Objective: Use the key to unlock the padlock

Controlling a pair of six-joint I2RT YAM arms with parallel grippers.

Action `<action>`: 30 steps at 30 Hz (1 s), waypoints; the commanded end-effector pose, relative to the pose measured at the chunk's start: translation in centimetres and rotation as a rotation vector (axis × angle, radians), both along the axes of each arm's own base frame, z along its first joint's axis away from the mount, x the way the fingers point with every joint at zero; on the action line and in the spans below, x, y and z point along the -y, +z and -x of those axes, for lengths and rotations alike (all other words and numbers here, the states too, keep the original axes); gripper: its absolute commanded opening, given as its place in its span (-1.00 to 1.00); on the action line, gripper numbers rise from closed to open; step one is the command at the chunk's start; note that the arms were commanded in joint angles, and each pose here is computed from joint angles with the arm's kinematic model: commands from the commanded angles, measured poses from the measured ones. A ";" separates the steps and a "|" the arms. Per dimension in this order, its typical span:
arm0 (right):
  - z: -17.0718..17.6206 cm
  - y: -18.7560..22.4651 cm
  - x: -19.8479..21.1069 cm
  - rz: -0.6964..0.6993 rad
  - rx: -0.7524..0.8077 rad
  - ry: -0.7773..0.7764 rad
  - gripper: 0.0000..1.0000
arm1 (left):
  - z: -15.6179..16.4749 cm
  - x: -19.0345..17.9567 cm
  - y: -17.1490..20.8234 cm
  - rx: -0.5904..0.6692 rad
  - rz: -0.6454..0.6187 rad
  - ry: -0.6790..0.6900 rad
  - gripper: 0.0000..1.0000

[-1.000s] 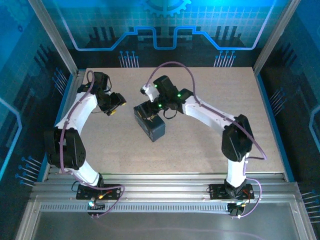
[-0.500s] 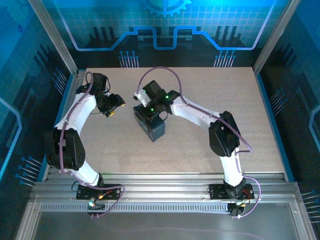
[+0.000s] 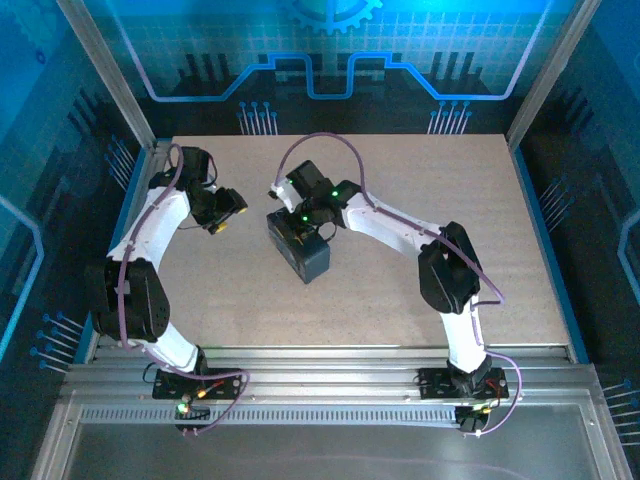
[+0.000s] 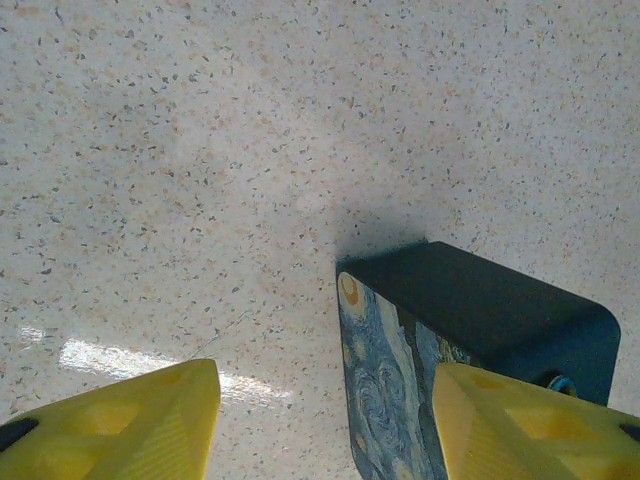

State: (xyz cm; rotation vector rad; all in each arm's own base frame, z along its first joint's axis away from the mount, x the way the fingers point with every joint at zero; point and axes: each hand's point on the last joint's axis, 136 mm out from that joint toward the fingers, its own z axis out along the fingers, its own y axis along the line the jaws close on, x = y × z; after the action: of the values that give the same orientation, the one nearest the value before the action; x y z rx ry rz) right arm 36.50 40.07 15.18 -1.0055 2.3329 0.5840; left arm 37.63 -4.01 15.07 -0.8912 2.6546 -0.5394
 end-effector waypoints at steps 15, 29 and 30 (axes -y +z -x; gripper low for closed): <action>-3.8 1.4 12.2 -0.276 -0.116 -0.384 -0.55 | 0.9 0.3 0.7 0.009 0.035 -0.002 0.17; 0.4 -11.1 24.4 0.239 -0.212 -0.551 -0.30 | 0.8 0.4 1.3 0.027 0.039 -0.001 0.18; 0.6 -11.3 24.4 0.240 -0.214 -0.547 -0.22 | 0.8 0.4 1.3 0.027 0.039 -0.002 0.18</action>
State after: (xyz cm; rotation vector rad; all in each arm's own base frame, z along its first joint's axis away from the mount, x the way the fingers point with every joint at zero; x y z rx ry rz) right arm 36.60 17.32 5.24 -0.3177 2.7221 0.3205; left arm 37.25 -4.32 15.56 -0.8838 2.6459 -0.5690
